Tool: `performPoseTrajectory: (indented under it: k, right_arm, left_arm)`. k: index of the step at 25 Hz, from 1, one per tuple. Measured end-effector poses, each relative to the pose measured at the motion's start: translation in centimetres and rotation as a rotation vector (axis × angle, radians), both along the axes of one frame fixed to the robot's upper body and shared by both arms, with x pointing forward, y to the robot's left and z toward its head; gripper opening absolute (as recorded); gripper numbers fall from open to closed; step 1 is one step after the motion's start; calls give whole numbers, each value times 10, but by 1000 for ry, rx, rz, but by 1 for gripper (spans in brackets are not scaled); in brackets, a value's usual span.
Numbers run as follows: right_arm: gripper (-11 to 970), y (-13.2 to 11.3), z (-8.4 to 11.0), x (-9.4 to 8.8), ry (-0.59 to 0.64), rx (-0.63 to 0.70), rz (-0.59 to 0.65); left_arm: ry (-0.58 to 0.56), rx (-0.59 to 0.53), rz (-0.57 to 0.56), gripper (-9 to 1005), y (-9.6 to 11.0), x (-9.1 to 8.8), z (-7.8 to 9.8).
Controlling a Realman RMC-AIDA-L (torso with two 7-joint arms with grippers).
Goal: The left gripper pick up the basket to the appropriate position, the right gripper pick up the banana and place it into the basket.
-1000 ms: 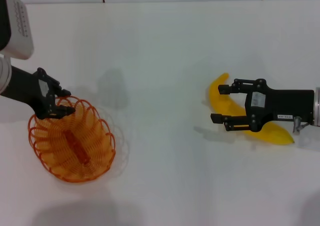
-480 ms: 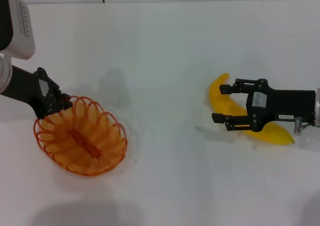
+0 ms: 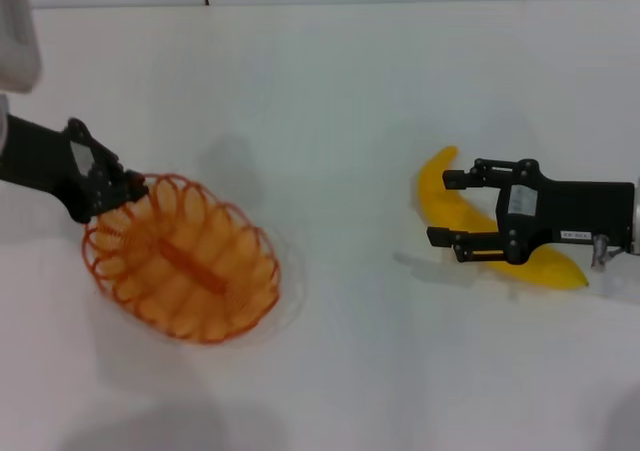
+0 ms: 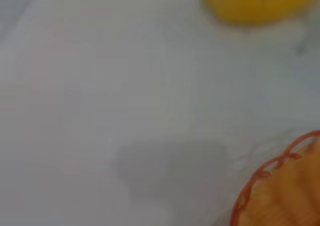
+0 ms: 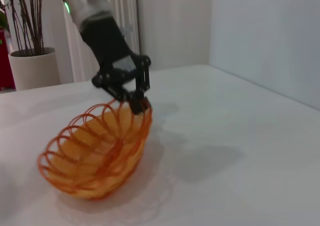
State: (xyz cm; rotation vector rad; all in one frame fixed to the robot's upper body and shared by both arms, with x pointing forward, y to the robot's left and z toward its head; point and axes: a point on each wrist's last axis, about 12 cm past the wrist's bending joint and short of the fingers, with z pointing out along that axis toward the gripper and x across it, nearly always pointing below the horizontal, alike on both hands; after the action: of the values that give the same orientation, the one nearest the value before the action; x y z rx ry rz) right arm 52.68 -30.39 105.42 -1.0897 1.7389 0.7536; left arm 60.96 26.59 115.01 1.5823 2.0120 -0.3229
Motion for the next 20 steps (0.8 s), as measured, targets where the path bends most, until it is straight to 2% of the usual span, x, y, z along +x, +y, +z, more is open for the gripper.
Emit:
performPoseTrajectory:
  k: [4, 6, 11, 16, 20]
  right_arm:
    - [794, -2, -1, -2, 4, 0, -8]
    - [794, -3, -1, -2, 4, 1, -11]
    - [794, -4, -1, -2, 3, 1, -14]
    - [794, 0, 0, 1, -5, 1, -10]
    - [794, 1, 1, 4, -14, 5, -22]
  left_arm:
    - [8, -100, 83, 86, 10, -8, 14]
    - [46, -177, 149, 77, 12, -11, 20]
    - [94, -268, 207, 68, 11, -12, 25]
    - [175, -315, 289, 67, 1, -4, 13]
    - [204, -323, 368, 67, -16, 14, -7]
